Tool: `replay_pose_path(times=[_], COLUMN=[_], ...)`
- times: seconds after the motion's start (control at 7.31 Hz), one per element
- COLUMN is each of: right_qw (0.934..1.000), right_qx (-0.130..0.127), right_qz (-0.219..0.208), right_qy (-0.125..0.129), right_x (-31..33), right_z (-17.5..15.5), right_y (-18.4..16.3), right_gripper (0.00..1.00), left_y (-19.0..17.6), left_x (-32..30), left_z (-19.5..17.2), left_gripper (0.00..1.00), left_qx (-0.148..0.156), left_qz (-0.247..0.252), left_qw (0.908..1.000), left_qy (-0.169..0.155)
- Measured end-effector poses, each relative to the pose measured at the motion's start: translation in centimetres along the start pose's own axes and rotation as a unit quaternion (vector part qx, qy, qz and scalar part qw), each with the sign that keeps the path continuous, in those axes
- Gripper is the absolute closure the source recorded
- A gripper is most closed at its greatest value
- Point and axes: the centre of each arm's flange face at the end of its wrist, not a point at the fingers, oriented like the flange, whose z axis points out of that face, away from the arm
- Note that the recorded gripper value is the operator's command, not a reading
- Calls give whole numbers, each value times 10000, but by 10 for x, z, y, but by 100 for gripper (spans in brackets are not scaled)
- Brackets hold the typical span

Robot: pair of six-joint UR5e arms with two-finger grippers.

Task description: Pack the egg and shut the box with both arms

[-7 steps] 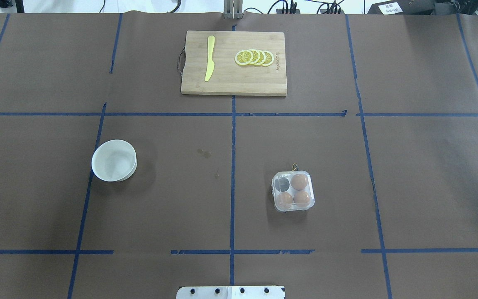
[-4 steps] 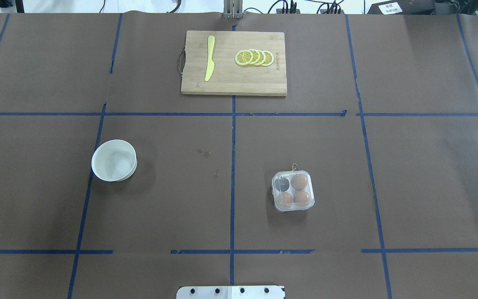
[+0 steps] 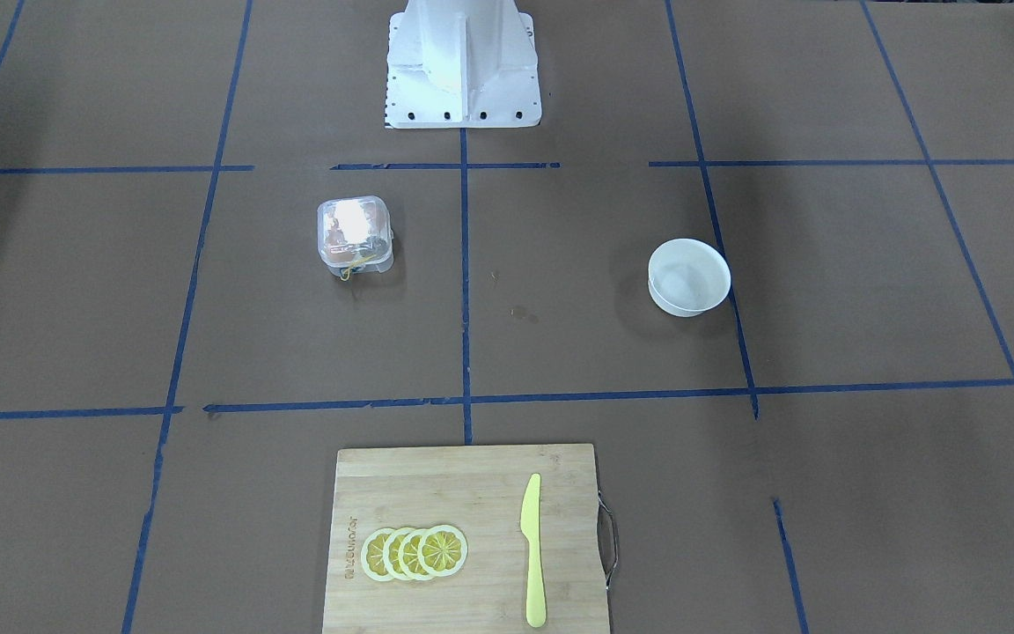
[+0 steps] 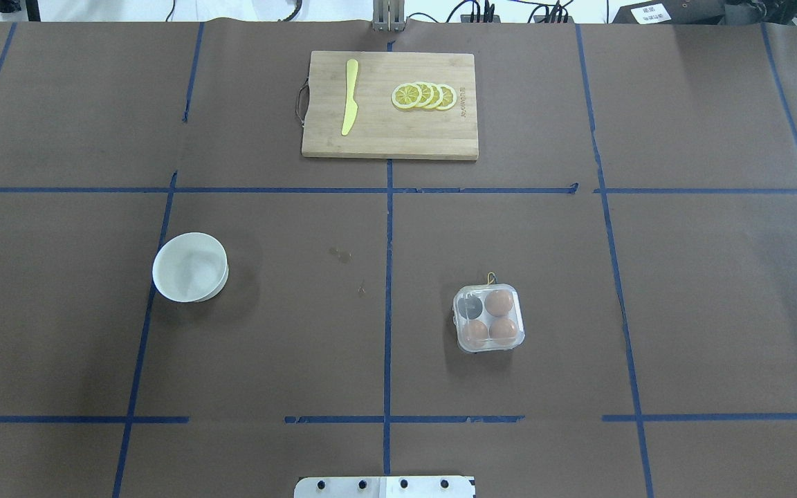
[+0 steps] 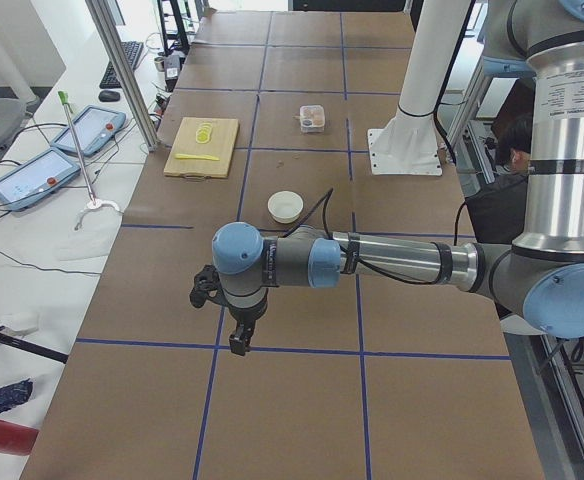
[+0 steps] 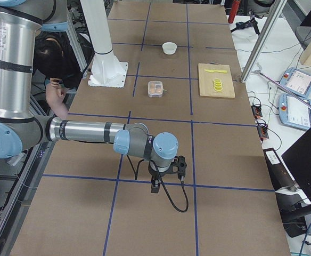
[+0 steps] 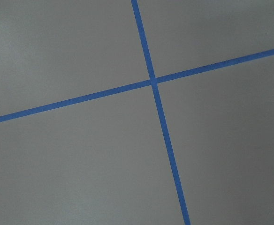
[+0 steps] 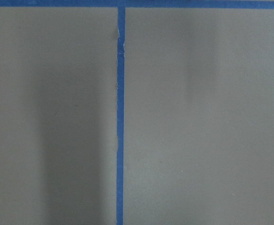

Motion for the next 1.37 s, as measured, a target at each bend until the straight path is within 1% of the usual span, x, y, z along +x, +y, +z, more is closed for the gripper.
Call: replay_pose_path(times=[0.27, 0.41, 1.37], right_qw=[9998, 9998, 9997], right_qx=[176, 211, 214], right_qz=[41, 42, 88], right_qy=[-8, -2, 21], right_x=[2, 2, 4], right_z=[-15, -18, -18], right_y=[5, 5, 5], right_gripper=[0, 0, 0], left_y=[0, 2, -3], left_x=[-3, -7, -3], left_z=[3, 8, 2], left_gripper=[0, 0, 0], left_qx=[-36, -81, -21], left_qz=[-37, -79, -28], left_qw=[10000, 9999, 10000], left_qy=[13, 21, 8])
